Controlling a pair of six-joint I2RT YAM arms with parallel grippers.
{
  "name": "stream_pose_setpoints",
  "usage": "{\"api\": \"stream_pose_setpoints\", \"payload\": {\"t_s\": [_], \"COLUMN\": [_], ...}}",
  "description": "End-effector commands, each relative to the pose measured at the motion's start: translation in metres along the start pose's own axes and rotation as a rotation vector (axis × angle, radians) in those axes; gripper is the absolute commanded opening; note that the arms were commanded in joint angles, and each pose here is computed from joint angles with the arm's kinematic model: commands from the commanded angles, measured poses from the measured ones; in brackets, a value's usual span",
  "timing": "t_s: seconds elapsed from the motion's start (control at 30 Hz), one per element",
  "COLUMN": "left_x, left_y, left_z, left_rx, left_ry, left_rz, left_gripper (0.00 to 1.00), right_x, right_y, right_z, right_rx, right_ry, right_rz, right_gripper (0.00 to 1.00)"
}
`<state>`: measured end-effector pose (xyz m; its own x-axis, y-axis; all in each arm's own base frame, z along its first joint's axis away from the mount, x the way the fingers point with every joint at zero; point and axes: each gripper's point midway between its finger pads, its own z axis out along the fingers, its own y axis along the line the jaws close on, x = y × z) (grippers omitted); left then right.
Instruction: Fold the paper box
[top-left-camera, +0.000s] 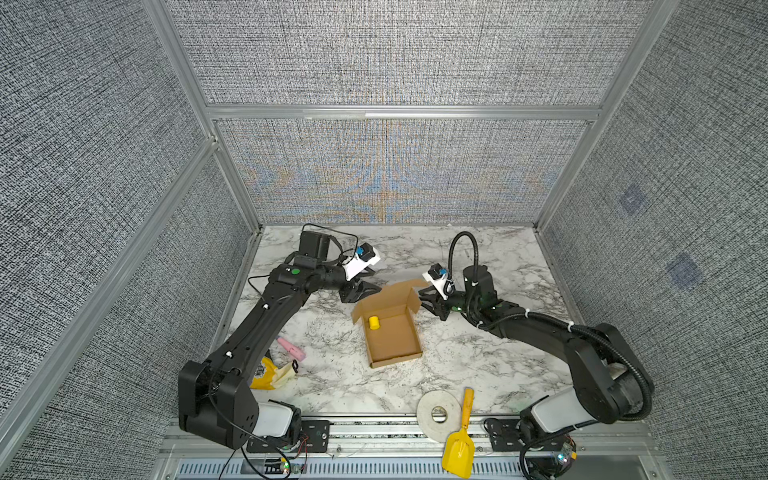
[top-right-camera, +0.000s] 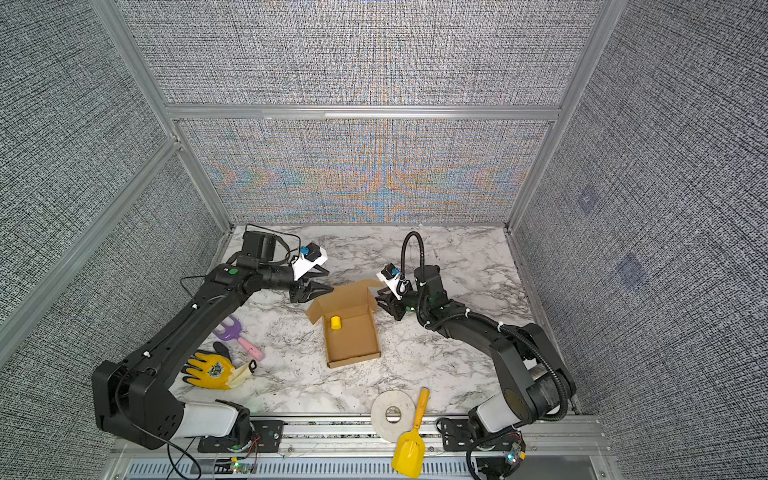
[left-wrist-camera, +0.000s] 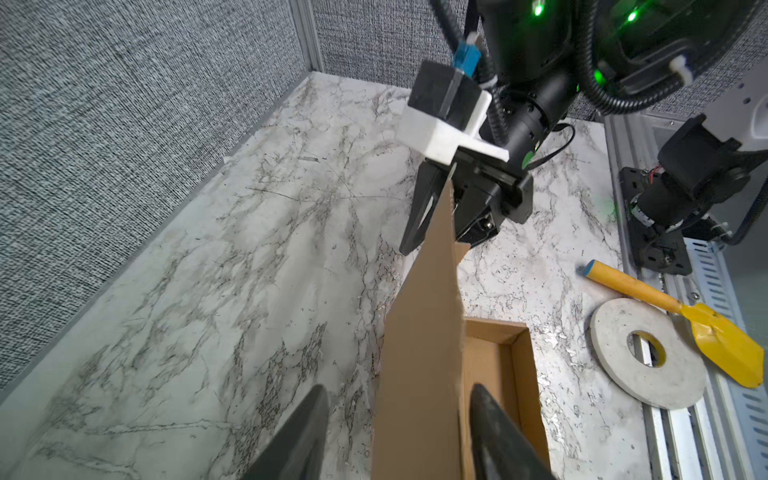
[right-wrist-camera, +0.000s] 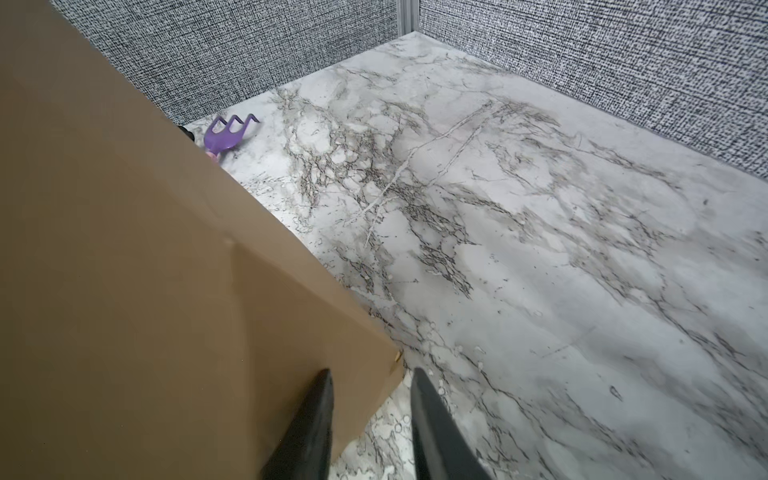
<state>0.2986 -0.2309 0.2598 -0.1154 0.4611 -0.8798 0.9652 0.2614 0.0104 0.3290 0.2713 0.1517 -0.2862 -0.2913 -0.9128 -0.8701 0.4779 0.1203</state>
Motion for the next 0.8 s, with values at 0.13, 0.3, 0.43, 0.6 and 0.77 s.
{"api": "stream_pose_setpoints", "payload": {"t_s": [0.13,0.3,0.43,0.6,0.77], "left_x": [-0.009,0.028,0.060,0.095,0.120], "left_y": [-0.007,-0.014,-0.005,0.025,0.035], "left_z": [-0.049,-0.077,-0.083,-0.090,-0.080], "left_rx": [-0.010,-0.089,-0.189,-0.350,-0.360], "left_ry": [-0.113,-0.111,-0.044,0.156,0.221], "left_rz": [-0.042,-0.085,-0.068,0.003,0.221], "left_gripper": [0.99,0.99,0.97,0.88,0.87], "right_x": [-0.013,-0.015,-0.010,-0.008,-0.006], "right_y": [0.013,0.015,0.015,0.014,0.014], "right_z": [-0.004,-0.008,-0.007,-0.006,-0.007], "right_rx": [-0.045,-0.041,-0.039,-0.039,-0.039], "right_ry": [-0.054,-0.071,-0.068,-0.063,-0.064], "right_rz": [-0.028,-0.028,-0.019,-0.019,-0.019], "right_gripper": [0.33,0.33,0.33,0.33,0.33]}}
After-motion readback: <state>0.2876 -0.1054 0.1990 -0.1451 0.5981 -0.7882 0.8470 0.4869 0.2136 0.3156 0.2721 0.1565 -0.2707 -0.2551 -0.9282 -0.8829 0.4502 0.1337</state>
